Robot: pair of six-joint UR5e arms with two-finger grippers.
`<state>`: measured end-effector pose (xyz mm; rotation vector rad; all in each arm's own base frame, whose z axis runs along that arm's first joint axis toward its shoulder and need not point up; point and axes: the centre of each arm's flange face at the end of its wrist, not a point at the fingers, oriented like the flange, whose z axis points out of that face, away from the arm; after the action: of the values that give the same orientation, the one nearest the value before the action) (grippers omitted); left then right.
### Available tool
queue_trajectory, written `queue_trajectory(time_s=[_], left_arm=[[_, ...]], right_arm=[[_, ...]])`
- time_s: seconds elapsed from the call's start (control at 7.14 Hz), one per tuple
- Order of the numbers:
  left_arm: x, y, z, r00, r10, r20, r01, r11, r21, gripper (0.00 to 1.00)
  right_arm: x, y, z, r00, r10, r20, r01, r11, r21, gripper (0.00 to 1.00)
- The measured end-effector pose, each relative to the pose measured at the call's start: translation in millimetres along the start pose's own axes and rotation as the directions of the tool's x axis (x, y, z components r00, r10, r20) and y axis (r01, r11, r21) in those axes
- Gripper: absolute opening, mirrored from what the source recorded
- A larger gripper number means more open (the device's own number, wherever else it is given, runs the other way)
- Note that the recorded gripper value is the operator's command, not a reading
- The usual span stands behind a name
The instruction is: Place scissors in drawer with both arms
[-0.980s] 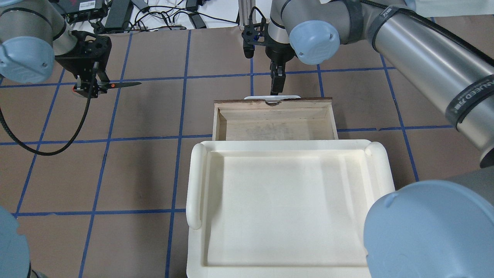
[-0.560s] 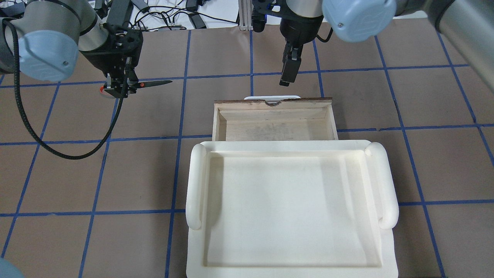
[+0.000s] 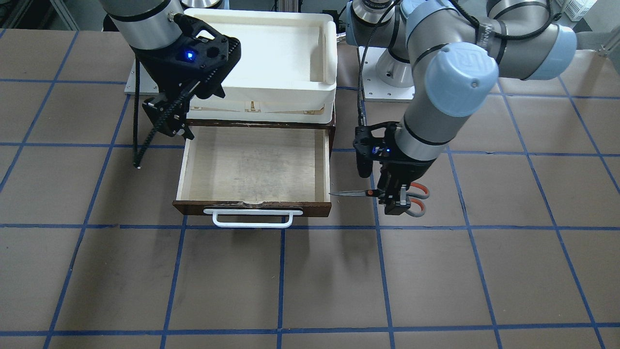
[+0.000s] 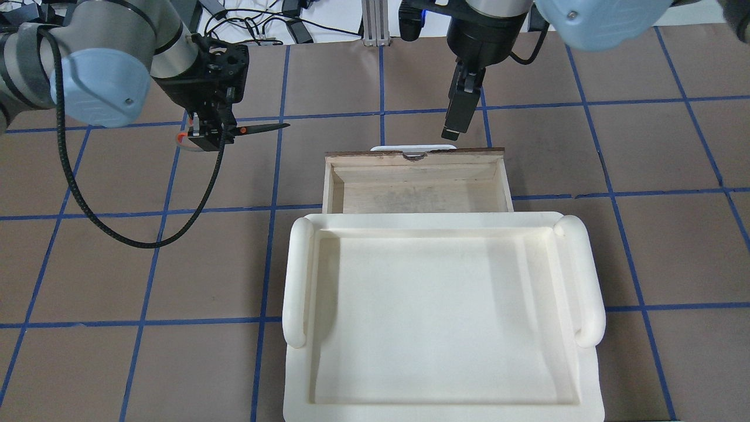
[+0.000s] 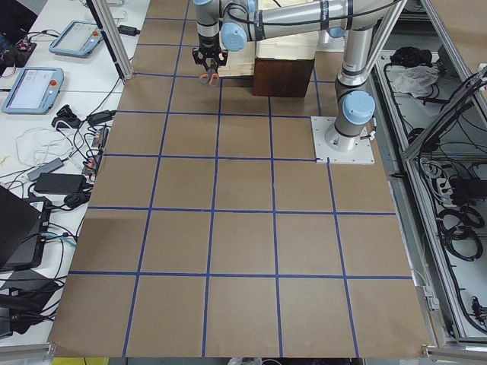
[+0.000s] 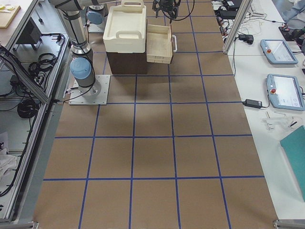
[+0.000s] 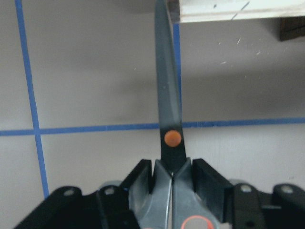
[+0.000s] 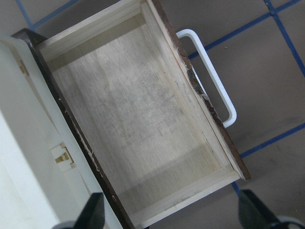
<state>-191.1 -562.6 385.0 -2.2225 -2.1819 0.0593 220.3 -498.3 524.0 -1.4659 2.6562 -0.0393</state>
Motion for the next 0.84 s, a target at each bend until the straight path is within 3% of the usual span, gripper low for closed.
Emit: queue_trajectory(time_s=[0.14,0.42,0.84], left_arm=[[13,-37,3,1.000,-0.003,-0.006,0.003,1.000,0.000,0.00],[40,-98,12,0.999,0.039,-0.021,-0.039,0.999,-0.002,0.00],[69,-153,25,0.991,0.125,-0.038,-0.125,0.992,0.003,0.00]], right_arm=[[3,9,-8,0.990,0.135,-0.050,-0.135,0.991,-0.005,1.00],[22,36,-22,0.926,0.345,-0.152,-0.350,0.937,-0.006,1.00],[33,58,-26,0.835,0.523,-0.170,-0.527,0.850,0.025,1.00]])
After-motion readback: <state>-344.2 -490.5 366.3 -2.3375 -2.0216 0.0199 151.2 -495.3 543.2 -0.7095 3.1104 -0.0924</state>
